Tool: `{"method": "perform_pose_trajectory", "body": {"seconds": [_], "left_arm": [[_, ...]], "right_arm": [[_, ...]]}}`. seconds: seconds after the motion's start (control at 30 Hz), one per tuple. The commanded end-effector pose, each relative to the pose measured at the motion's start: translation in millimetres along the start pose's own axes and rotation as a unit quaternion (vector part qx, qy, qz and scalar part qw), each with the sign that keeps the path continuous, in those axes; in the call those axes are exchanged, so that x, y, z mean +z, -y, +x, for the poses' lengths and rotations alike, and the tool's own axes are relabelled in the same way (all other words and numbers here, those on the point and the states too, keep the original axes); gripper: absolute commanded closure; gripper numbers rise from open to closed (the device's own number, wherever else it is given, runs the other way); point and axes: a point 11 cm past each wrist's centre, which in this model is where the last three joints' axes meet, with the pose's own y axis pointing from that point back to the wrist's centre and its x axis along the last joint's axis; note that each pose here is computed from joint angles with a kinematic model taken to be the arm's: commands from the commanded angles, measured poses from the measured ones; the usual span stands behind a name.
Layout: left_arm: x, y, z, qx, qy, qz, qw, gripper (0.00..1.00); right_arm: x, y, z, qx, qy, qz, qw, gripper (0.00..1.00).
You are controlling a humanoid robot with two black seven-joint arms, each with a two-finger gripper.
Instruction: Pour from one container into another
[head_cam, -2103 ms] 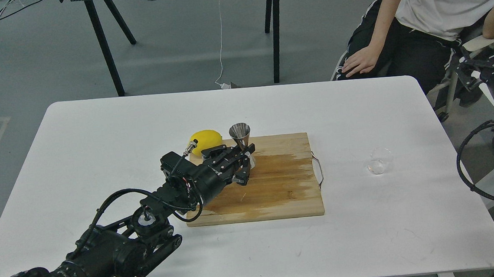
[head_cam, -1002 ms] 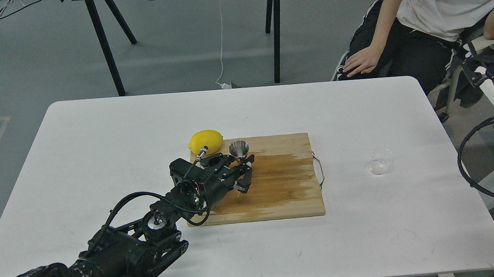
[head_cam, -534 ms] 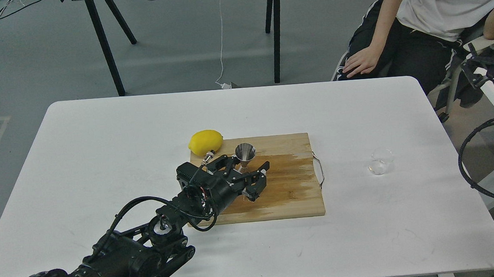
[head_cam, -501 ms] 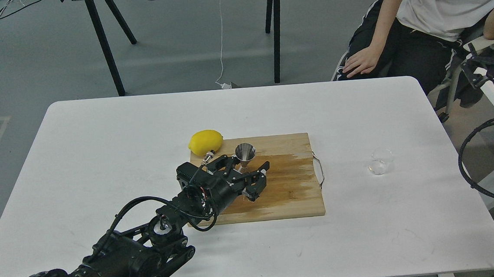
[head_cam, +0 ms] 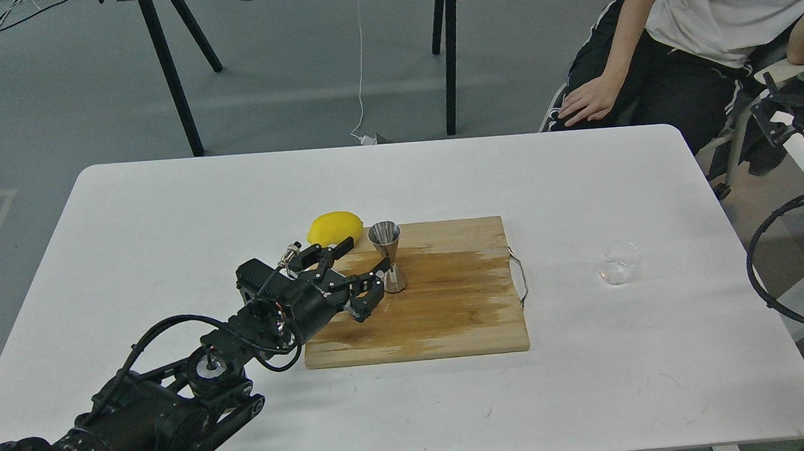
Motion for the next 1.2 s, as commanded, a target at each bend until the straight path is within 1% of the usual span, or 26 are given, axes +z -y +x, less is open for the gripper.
{"method": "perform_pose_trajectory", "body": {"seconds": [0.0, 0.23, 0.43, 0.6, 0.7, 0.83, 0.93, 0.97, 1.03, 1.14, 1.17], "left_arm": [[-5, -22, -6, 0.000, -0.005, 0.001, 1.000, 0.26], [-20, -68, -16, -0.015, -0.002, 0.007, 1.000, 0.26], [-49, -86, -1, -0.009, 0.017, 0.027, 0.999, 0.26], [-46, -85, 14, 0.002, 0.031, -0.021, 0.999, 0.27], [-49, -80, 49, 0.055, -0.045, -0.026, 0.997, 0.26], [-56, -76, 81, 0.087, -0.194, -0.027, 0.977, 0.25], [-69, -71, 104, 0.112, -0.275, -0.017, 0.955, 0.22], [-75, -70, 112, 0.122, -0.304, -0.012, 0.945, 0.19], [-88, -70, 130, 0.151, -0.365, -0.003, 0.919, 0.11], [-113, -76, 159, 0.198, -0.467, -0.002, 0.862, 0.06], [-122, -80, 169, 0.214, -0.516, -0.012, 0.829, 0.04]], "right_arm": [[0, 0, 0, 0.001, 0.000, -0.001, 1.000, 0.00], [1, -1, 1, 0.001, 0.000, -0.001, 1.000, 0.00], [2, -1, 1, 0.001, 0.000, -0.002, 1.000, 0.00], [3, -4, 6, 0.007, -0.001, -0.007, 1.000, 0.00], [4, -5, 7, 0.008, 0.000, -0.007, 1.000, 0.00], [2, -10, 17, 0.021, -0.005, -0.004, 1.000, 0.00], [-3, -12, 22, 0.029, -0.008, 0.000, 1.000, 0.00], [-8, -13, 25, 0.031, -0.013, 0.002, 0.999, 0.00], [-19, -15, 28, 0.034, -0.024, 0.003, 0.999, 0.00], [-22, -21, 37, 0.045, -0.030, -0.001, 0.999, 0.00], [-21, -25, 42, 0.051, -0.032, -0.004, 0.998, 0.00]]}}
